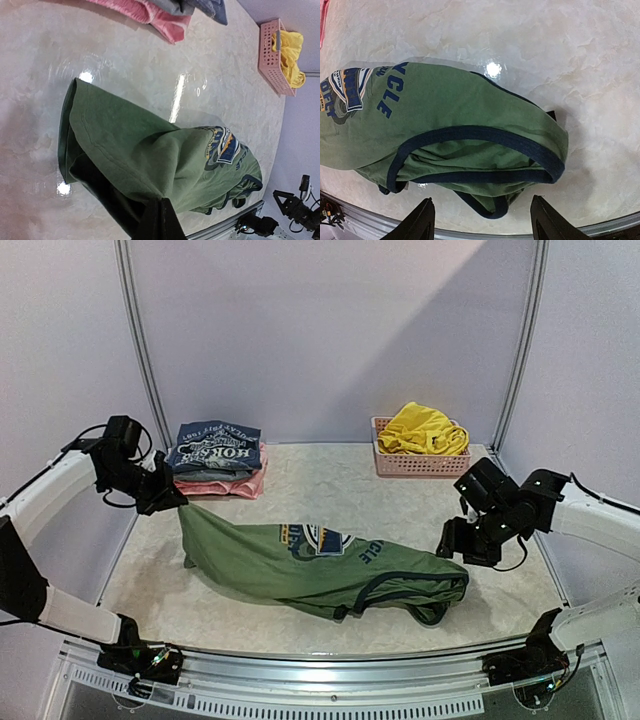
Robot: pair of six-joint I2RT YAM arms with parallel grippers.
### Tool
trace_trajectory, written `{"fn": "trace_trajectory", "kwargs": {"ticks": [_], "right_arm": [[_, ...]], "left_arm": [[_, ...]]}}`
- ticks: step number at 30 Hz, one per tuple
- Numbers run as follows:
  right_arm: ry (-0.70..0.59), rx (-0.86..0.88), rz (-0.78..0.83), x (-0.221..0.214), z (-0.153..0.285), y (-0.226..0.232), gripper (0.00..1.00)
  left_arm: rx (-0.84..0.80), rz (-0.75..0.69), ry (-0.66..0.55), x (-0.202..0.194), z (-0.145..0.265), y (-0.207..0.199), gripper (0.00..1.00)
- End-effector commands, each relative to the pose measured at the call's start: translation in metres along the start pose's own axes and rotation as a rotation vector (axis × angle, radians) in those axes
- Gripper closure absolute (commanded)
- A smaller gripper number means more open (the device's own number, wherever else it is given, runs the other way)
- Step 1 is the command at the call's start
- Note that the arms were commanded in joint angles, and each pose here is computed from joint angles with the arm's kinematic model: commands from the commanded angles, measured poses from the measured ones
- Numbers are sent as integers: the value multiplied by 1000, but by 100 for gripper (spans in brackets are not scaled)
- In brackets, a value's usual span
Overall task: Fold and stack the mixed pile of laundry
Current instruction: Adjust the crumpled tank top at the center of the board.
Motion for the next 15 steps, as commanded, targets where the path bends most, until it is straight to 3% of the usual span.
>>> {"fn": "trace_trajectory", "kwargs": {"ticks": [1,6,11,15], "right_arm": [[-31,57,37,19,-2,22,34],[-7,32,72,31,-11,34,34],[10,17,101,38,-18,41,34],[19,11,123,43,-19,46,34]], "left_arm": [[-57,-12,-81,32,12,-33,100],[65,30,-173,82,9,-49,100],[200,122,-48,106,-71,-13,99],[238,117,-3,111,-91,-8,72]]}}
Point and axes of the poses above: each gripper's point midway between its finger pads, its own z axis back along the fingers, its own y axis along the line the jaws close on, x = y × z, the point moved 4 cm from there along z, back along the fingers, and after that the axes turned 9 degrees about z, right-handed, at the moved point
